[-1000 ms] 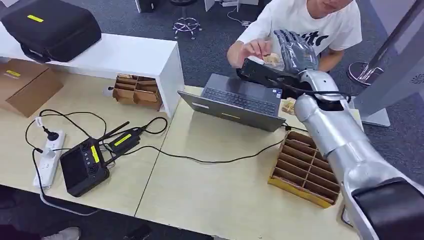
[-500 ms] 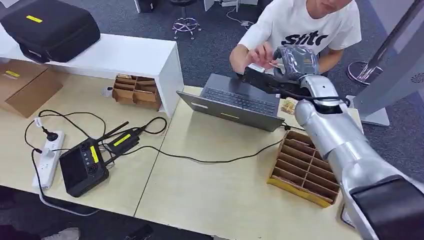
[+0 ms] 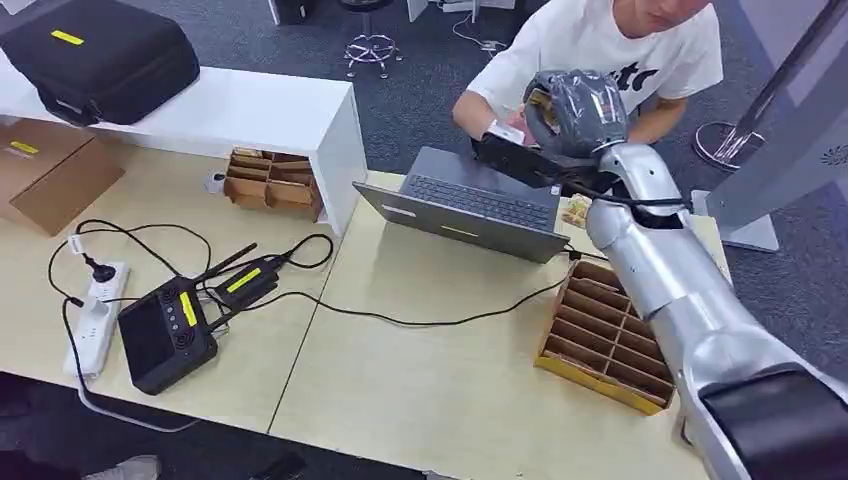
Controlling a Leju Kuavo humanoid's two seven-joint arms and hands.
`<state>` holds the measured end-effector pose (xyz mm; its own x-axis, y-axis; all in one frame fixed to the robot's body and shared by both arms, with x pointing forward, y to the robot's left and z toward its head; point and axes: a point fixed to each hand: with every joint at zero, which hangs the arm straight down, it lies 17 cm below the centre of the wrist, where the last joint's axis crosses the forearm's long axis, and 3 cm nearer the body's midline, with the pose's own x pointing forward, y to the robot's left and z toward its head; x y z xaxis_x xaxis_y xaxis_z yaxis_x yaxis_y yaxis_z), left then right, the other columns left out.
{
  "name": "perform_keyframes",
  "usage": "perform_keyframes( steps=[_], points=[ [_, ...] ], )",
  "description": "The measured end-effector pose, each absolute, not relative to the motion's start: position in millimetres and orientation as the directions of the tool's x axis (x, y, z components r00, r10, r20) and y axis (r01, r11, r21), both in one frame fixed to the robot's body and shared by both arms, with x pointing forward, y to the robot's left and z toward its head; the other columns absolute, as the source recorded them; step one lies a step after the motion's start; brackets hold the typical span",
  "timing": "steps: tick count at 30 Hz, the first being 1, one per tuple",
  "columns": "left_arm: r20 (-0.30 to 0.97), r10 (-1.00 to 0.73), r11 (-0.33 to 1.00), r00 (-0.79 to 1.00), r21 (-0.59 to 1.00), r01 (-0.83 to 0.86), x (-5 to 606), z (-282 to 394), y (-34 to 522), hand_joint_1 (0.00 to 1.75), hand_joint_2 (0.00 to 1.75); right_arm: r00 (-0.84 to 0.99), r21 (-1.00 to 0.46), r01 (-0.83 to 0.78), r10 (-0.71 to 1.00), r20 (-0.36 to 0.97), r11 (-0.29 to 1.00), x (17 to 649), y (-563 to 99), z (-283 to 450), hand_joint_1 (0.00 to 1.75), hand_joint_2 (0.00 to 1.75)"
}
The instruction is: Pass the card to the sensor for recognition and then transmit it.
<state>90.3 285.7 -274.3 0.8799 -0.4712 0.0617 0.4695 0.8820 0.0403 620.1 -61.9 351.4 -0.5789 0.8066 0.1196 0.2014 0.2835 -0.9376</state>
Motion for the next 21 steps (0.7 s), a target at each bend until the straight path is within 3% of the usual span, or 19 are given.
perform_keyframes(
  steps=[16,21],
  points=[
    [0.051,-0.417,0.909,0.908,0.047,0.415,60,-280,292,0.0,1.75,-0.639,-0.854,0.348,0.764,0.086,0.388,567,-102,364,1.75,1.75],
    [0.052,-0.364,0.931,0.93,0.053,0.362,53,-281,294,0.0,1.75,-0.626,-0.794,0.357,0.757,0.189,0.493,555,-150,358,1.75,1.75]
  ],
)
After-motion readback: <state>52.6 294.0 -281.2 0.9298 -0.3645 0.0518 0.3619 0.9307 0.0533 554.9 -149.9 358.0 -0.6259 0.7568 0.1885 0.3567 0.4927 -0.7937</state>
